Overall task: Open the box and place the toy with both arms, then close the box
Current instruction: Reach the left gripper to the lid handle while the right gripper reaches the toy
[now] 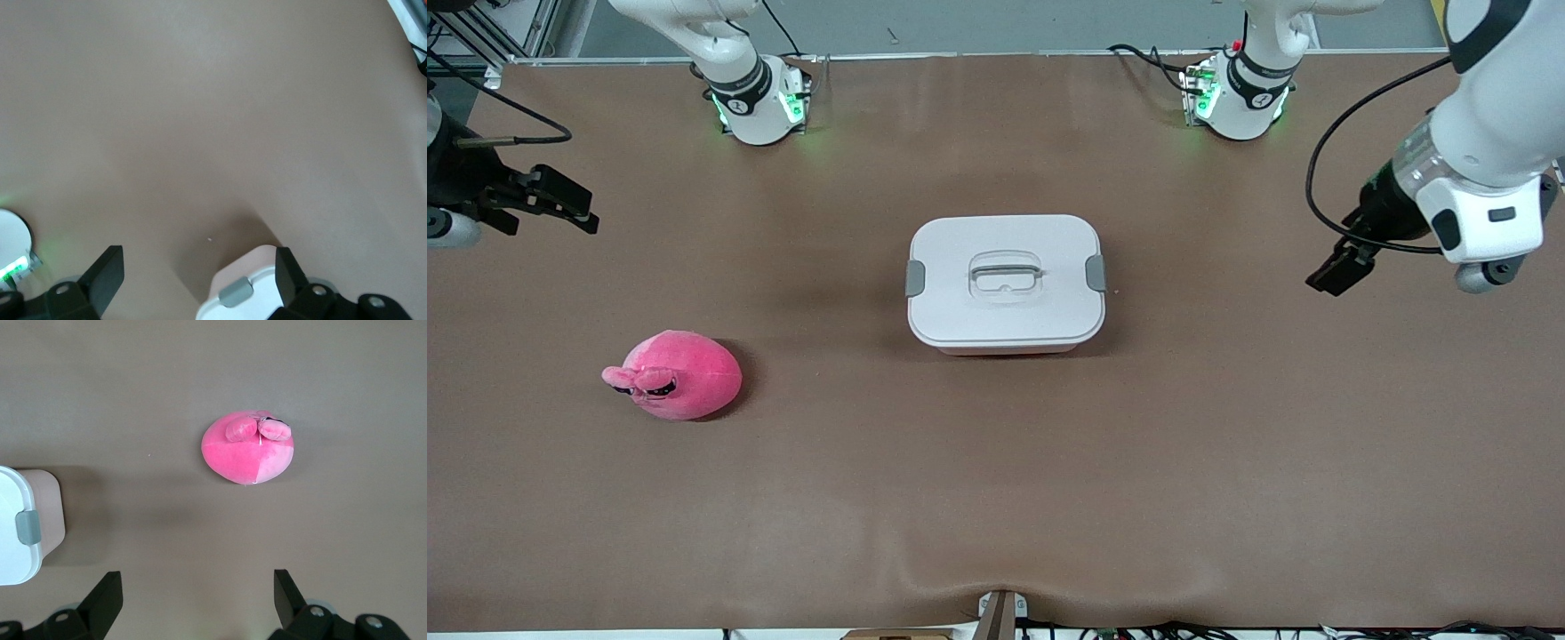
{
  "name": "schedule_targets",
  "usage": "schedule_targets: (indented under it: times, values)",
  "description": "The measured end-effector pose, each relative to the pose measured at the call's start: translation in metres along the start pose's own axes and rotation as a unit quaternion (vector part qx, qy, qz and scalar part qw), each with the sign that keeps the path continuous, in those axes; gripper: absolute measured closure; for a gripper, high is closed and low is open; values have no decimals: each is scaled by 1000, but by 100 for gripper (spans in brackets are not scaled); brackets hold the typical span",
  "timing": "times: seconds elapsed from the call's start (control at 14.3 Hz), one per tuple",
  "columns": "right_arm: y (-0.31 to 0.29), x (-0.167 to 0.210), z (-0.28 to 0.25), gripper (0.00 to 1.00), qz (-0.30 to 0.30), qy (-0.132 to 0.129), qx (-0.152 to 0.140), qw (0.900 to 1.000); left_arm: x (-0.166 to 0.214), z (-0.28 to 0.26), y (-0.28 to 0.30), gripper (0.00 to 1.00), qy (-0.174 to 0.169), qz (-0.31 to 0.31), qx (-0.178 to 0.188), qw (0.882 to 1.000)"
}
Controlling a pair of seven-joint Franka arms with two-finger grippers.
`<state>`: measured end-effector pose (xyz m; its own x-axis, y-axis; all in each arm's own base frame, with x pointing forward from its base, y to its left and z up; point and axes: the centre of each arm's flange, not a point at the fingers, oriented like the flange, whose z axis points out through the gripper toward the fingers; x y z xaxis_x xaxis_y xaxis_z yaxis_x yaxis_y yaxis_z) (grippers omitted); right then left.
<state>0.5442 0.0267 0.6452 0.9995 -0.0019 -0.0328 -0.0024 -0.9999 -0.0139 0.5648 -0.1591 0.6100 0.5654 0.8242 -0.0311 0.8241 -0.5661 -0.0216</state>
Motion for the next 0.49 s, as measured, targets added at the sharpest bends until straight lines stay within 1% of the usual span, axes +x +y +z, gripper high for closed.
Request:
schedule_targets:
  times: [0.28,0.49]
  values:
    - [0,0,0,0,0,1,0,1000,-41,15,18,0,-18,-47,11,999]
    - [0,0,0,0,0,2,0,1000,-62,28,27,0,-26,-81,23,996]
